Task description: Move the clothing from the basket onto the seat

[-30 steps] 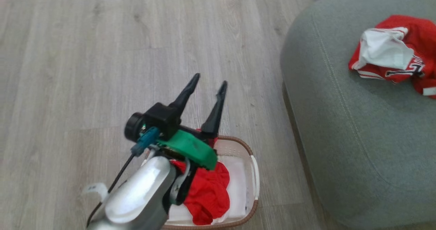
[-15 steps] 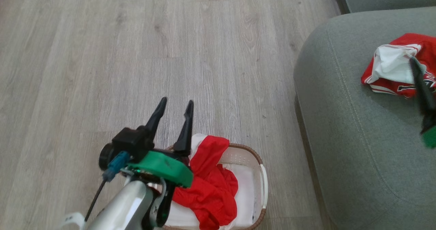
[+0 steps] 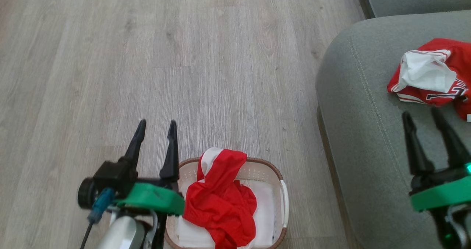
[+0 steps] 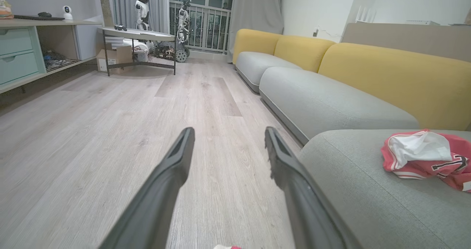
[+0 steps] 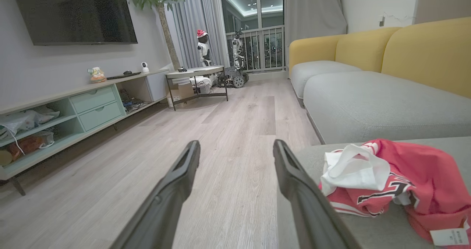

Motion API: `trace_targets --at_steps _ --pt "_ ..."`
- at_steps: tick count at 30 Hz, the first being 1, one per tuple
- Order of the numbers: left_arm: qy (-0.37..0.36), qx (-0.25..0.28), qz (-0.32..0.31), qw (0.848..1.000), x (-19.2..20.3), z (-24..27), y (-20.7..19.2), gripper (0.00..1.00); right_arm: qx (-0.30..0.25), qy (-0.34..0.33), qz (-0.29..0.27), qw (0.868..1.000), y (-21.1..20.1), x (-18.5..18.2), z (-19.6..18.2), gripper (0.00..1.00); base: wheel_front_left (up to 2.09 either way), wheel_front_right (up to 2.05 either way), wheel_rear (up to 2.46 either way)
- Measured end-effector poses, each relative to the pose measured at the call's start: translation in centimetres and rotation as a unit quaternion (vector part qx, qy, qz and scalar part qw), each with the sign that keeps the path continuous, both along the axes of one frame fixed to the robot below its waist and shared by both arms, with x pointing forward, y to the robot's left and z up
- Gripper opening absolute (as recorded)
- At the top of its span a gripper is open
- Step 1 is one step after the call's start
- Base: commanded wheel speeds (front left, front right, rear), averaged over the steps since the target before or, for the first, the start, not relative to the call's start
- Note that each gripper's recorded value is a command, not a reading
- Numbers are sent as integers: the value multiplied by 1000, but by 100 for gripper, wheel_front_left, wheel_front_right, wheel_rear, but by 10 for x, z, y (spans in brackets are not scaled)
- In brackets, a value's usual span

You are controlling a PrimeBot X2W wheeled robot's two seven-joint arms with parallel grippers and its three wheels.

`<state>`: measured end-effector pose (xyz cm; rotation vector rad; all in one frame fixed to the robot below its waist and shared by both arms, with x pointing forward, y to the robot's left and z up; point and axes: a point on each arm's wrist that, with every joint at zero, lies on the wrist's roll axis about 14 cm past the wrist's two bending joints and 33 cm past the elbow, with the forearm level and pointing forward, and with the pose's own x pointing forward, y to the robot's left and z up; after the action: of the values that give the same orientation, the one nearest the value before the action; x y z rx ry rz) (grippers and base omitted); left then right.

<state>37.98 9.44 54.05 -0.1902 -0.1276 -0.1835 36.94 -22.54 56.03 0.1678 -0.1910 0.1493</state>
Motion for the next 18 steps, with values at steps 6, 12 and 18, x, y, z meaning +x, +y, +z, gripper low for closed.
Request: trace_targets --at_steps 6,12,18 --pt "11 -2 11 1000 -6 -11 8 100 2 6 2 1000 12 -7 -8 100 0 0 0" --pt "9 -4 12 1000 -5 -11 10 100 -4 -4 -4 1000 10 -7 -3 100 0 0 0" --pt "10 -3 12 1000 -3 -13 11 100 -6 -4 -4 1000 13 -6 -4 100 0 0 0"
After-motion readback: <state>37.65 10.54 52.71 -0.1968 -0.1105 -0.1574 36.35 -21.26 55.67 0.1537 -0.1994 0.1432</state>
